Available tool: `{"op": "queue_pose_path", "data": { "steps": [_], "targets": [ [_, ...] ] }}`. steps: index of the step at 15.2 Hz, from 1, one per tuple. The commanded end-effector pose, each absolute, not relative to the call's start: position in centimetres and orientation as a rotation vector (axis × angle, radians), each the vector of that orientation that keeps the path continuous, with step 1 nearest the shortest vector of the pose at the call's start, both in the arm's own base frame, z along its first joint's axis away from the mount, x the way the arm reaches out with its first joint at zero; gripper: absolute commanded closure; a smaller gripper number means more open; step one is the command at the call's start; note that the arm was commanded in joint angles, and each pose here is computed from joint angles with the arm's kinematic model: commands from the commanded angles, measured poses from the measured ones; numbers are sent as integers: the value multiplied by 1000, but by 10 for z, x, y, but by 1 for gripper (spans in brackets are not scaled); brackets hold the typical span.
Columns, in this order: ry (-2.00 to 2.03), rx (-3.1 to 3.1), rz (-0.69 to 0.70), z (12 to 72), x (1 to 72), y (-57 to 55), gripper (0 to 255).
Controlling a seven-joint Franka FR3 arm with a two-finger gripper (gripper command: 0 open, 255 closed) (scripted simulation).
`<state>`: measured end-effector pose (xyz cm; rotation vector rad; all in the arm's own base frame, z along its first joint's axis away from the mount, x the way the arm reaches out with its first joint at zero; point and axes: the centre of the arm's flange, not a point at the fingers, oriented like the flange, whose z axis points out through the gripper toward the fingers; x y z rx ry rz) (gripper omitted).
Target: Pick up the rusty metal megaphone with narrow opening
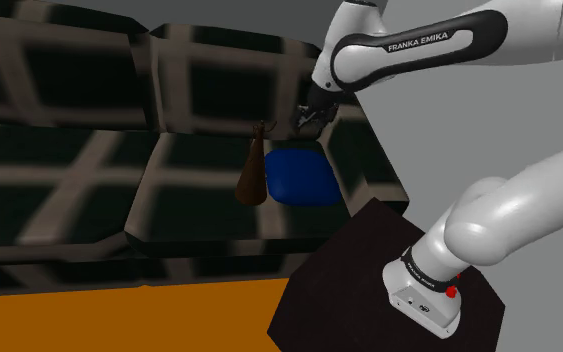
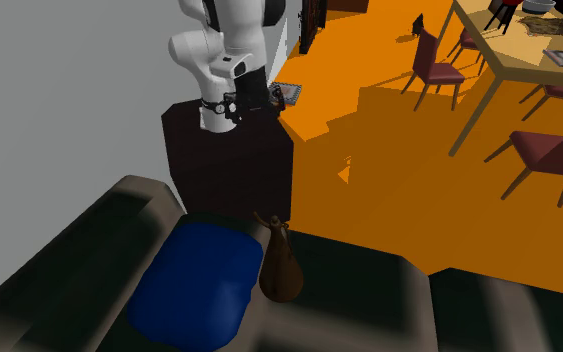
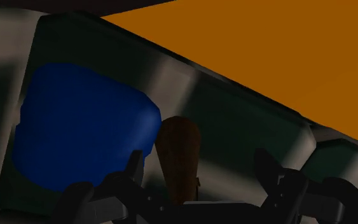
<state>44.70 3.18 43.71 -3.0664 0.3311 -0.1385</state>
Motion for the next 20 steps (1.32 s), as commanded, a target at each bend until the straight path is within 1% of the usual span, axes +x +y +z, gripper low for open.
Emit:
{"op": "queue_pose_path", "data": {
  "steps": [1, 16, 20],
  "targets": [
    [373, -3060, -162, 419, 466, 35, 0],
    [666, -3008, -309, 288, 602, 46, 0],
    [730, -2991, -340, 261, 633, 45, 0]
  ]
}}
